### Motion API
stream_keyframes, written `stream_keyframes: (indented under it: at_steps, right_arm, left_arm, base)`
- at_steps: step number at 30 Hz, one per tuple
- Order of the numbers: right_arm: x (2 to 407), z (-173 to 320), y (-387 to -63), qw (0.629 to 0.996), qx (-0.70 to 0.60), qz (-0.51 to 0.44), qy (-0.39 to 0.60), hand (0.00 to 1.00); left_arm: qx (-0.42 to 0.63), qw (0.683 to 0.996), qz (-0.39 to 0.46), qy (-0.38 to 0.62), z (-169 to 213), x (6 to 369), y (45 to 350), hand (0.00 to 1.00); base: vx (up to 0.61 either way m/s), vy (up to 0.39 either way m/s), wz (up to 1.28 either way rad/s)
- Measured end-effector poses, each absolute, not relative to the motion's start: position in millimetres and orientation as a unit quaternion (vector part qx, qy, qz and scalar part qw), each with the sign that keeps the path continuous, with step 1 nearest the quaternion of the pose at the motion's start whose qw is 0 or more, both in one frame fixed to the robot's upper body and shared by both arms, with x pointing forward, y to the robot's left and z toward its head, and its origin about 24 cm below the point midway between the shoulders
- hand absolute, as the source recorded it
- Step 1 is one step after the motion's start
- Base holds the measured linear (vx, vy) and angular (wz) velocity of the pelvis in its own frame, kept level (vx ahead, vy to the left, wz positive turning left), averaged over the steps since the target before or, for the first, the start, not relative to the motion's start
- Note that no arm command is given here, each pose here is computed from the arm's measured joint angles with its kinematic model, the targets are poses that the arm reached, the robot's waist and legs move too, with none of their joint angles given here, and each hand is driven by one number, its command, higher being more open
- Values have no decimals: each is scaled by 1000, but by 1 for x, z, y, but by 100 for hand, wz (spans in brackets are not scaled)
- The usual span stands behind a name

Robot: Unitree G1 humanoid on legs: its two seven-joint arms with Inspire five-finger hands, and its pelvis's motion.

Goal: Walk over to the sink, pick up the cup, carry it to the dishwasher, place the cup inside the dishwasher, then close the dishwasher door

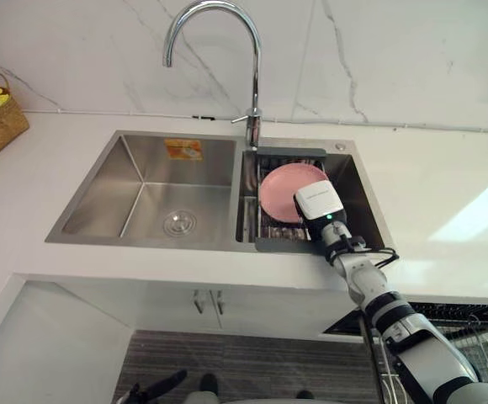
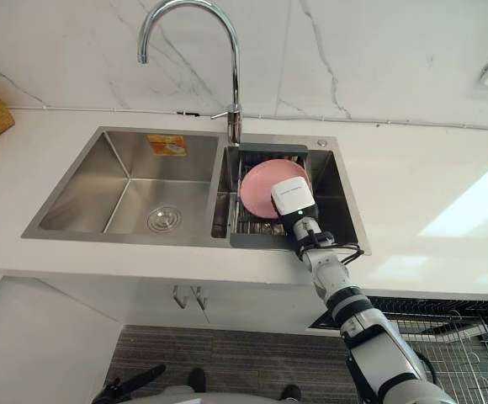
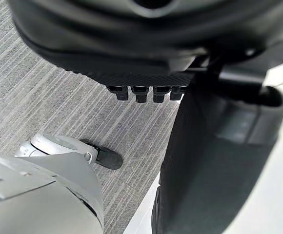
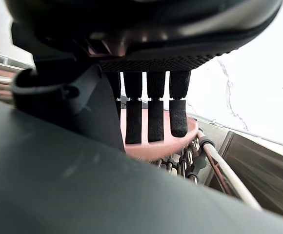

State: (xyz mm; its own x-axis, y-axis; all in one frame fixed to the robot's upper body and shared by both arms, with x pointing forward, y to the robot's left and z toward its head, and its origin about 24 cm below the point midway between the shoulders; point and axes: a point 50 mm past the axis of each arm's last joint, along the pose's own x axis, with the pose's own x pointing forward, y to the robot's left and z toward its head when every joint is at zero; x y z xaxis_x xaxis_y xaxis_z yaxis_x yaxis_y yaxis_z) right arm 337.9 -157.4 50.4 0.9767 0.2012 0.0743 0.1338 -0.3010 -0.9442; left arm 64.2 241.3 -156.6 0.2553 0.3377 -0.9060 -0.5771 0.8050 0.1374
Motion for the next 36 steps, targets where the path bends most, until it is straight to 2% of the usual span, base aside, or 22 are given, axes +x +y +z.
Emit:
stream_keyframes:
  at_steps: [13,17,19,21,23,26,29,30,36]
  right_arm:
    - [337,58,-154,613,-775,6,-152,0]
    - [337,75,-162,657,-730,-54,-182,0]
    - [339,88,-170,694,-689,-99,-183,0]
    - [343,100,-185,747,-624,-157,-167,0]
    - [344,107,-198,778,-577,-199,-150,0]
    - [343,112,-217,806,-519,-253,-128,0]
    - [343,112,-225,819,-491,-275,-114,0]
    - [343,112,-226,819,-491,-276,-114,100]
    - [345,107,-221,833,-490,-239,-94,100]
  left_arm:
    - [-111,795,301,515,-154,68,245,100]
    - [-112,797,301,512,-154,71,245,100]
    - [-111,798,301,511,-154,72,245,100]
    - [-111,796,302,512,-154,72,245,100]
    - [-110,795,305,513,-154,72,244,100]
    - [-110,794,308,513,-154,72,243,100]
    - [-112,794,307,513,-154,75,241,100]
    - [-111,794,307,513,-154,75,240,100]
    - [-112,789,300,525,-156,76,232,100]
  base:
    - [6,-2,-1]
    - [0,0,-5]
    - [0,0,0]
    - [53,-1,-2]
    - [38,0,-2]
    - [9,1,-1]
    - [0,0,0]
    - [0,0,0]
    - [-41,2,-1]
